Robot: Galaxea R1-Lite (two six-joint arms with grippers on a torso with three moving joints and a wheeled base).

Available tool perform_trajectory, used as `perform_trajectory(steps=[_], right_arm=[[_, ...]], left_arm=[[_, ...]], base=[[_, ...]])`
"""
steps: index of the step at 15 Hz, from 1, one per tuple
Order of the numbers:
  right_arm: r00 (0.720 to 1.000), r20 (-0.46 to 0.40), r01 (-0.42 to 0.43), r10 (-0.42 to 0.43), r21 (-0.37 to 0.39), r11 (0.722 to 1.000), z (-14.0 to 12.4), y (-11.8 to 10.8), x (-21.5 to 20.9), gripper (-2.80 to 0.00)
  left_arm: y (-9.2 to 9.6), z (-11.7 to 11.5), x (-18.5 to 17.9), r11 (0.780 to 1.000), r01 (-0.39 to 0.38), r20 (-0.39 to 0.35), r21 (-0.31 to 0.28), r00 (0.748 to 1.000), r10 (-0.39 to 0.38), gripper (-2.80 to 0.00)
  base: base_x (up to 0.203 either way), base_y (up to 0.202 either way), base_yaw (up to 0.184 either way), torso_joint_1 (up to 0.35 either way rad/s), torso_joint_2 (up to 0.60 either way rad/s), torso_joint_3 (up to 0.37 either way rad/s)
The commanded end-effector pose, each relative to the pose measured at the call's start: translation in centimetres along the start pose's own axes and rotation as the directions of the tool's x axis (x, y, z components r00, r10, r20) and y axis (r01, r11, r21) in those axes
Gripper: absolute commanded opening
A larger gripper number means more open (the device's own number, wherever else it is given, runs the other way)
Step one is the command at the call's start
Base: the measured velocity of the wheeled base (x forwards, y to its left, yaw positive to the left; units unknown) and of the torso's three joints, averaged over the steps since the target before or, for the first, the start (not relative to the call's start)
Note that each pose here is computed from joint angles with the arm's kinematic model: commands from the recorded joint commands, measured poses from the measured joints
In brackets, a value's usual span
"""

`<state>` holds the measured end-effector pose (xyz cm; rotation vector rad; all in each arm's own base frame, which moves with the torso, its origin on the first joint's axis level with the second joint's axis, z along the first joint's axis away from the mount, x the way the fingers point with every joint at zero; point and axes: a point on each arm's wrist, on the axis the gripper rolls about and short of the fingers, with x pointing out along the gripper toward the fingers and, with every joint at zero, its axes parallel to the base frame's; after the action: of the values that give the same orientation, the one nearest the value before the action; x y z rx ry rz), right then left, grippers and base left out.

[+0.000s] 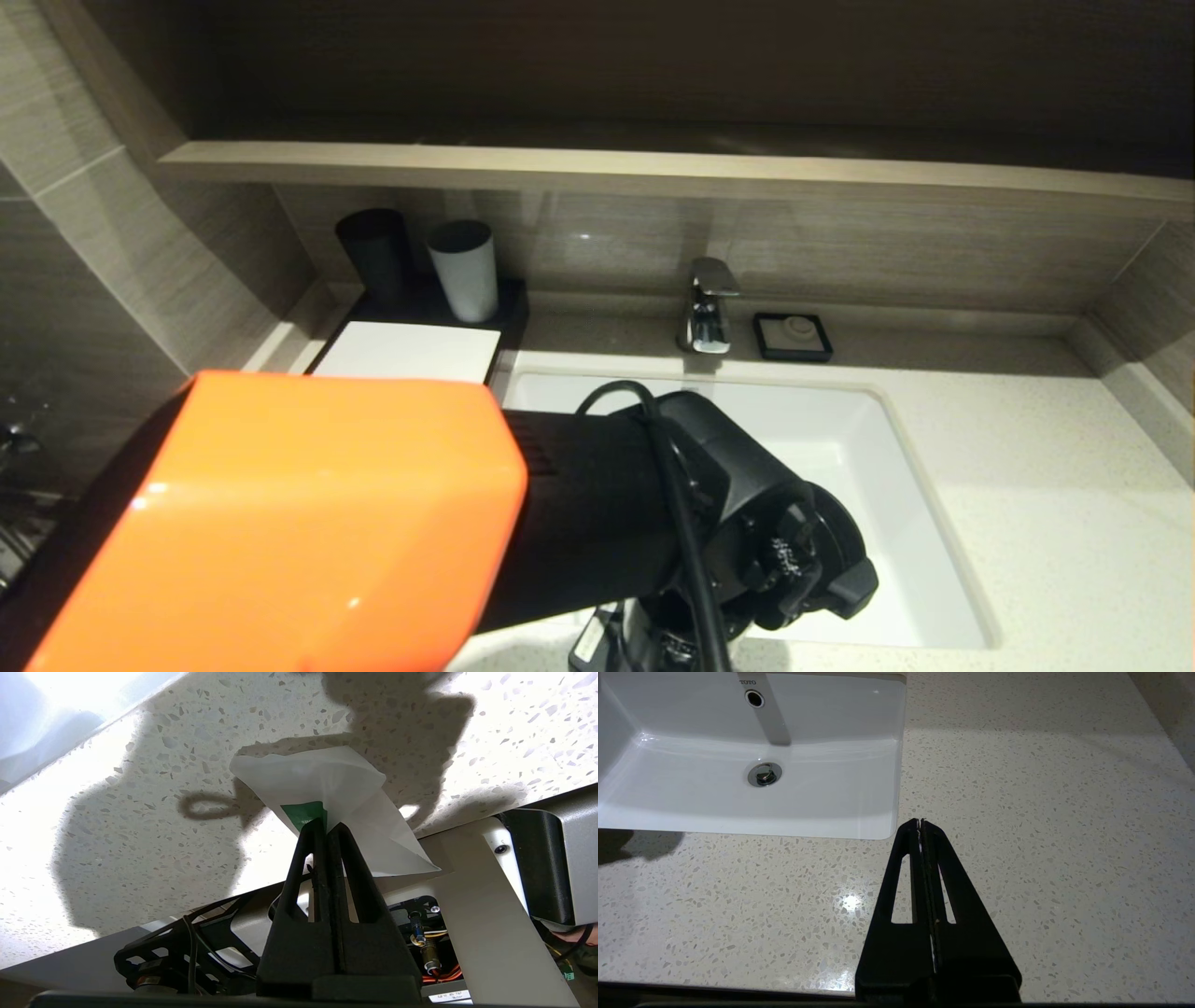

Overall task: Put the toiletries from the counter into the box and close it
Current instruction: Pick up the bathroom toiletry, then place the bathroom toiletry into the drawer

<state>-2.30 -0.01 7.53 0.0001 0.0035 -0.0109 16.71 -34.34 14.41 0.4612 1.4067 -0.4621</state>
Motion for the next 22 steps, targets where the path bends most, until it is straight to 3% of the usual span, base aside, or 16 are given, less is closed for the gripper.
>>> perform_trajectory(steps=[1,8,12,16,22], right_arm=[[1.000,0.000,0.000,0.000,0.000,1.000,0.0,0.0,0.0,-2.80],[1.000,0.000,0.000,0.000,0.001,1.000,0.0,0.0,0.0,-2.80],[1.000,0.000,0.000,0.000,0.001,1.000,0.0,0.0,0.0,-2.80],[1.000,0.000,0.000,0.000,0.001,1.000,0.0,0.0,0.0,-2.80],[1.000,0.000,0.000,0.000,0.001,1.000,0.0,0.0,0.0,-2.80]], left_arm=[[0.1,-0.1,-0.1,1.000,-0.002,-0.001,-0.002,1.000,0.002,-2.80],[1.1,-1.3,-2.6,1.000,-0.008,-0.014,-0.012,1.000,0.008,-2.80],[2.7,-2.1,-4.8,0.999,-0.016,-0.008,-0.028,1.000,0.016,-2.80],[6.1,-1.5,-6.3,0.993,-0.019,0.022,-0.119,1.000,0.022,-2.80],[12.7,0.0,-6.8,0.960,-0.068,0.045,-0.271,0.996,0.083,-2.80]], base=[[0.000,0.000,0.000,0.000,0.00,0.000],[0.000,0.000,0.000,0.000,0.00,0.000],[0.000,0.000,0.000,0.000,0.00,0.000],[0.000,0.000,0.000,0.000,0.00,0.000],[0.000,0.000,0.000,0.000,0.00,0.000]])
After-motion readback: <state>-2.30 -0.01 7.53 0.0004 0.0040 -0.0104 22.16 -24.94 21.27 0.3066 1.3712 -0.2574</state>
